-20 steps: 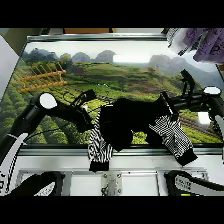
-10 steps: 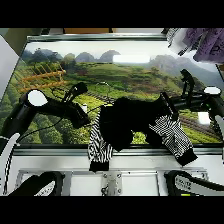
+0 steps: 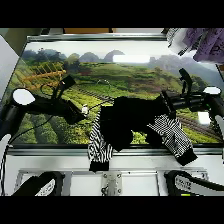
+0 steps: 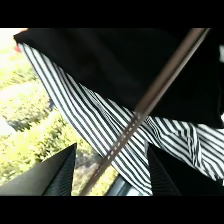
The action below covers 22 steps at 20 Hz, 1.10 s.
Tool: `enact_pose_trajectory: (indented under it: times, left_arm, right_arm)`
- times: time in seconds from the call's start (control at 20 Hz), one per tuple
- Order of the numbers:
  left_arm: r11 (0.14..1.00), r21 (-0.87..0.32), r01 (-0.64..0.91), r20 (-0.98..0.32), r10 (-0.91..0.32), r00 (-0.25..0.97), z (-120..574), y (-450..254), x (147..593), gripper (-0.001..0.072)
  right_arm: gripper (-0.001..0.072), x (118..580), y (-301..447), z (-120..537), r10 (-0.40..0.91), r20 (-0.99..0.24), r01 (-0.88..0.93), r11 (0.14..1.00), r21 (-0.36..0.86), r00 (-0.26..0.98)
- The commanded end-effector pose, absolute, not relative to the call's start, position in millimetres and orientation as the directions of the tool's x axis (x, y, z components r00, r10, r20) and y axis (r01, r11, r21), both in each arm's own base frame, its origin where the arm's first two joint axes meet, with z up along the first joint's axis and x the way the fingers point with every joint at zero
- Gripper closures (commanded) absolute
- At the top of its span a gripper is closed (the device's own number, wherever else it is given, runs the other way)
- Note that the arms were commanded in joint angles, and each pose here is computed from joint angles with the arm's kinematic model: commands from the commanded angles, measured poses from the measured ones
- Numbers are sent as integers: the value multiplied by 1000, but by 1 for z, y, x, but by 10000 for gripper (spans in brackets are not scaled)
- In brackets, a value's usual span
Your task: Fold the clothes and pants, and hang the long-sleeved shirts on hangers.
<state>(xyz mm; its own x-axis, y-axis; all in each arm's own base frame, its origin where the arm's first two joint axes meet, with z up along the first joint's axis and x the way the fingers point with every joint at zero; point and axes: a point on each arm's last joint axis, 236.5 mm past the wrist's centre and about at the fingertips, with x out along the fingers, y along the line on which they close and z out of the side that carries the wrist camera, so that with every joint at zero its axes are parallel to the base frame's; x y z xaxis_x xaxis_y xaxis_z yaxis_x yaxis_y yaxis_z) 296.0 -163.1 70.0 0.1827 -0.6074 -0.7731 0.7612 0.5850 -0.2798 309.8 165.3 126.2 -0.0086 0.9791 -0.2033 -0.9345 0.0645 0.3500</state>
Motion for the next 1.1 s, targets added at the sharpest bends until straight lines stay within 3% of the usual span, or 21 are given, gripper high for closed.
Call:
enact_pose_trajectory:
  times: [0.0, 0.15, 0.35, 0.65, 0.8, 1.05]
  left_arm:
    - [667, -213, 714, -725, -598, 342, 103, -141, 311, 262]
    - [780, -215, 588, -683, -550, 480, 135, -113, 313, 262]
    - [859, -314, 404, -697, -498, 516, 125, -106, 293, 263]
    - [793, -466, 392, -660, -606, 444, 93, -190, 256, 263]
    - [818, -423, 390, -705, -568, 426, 80, -218, 249, 263]
    - [854, -250, 455, -792, -452, 412, 65, -257, 253, 263]
  right_arm:
    - [703, 322, 162, 125, 973, -226, -932, 128, 339, 52]
    - [703, 330, 161, 132, 962, -247, -938, 186, 291, 114]
    - [703, 333, 160, 147, 950, -261, -937, 242, 253, 175]
    - [703, 334, 160, 154, 941, -269, -938, 269, 217, 207]
    - [702, 334, 160, 154, 941, -269, -939, 269, 217, 207]
    - [701, 334, 160, 154, 941, -269, -939, 269, 217, 207]
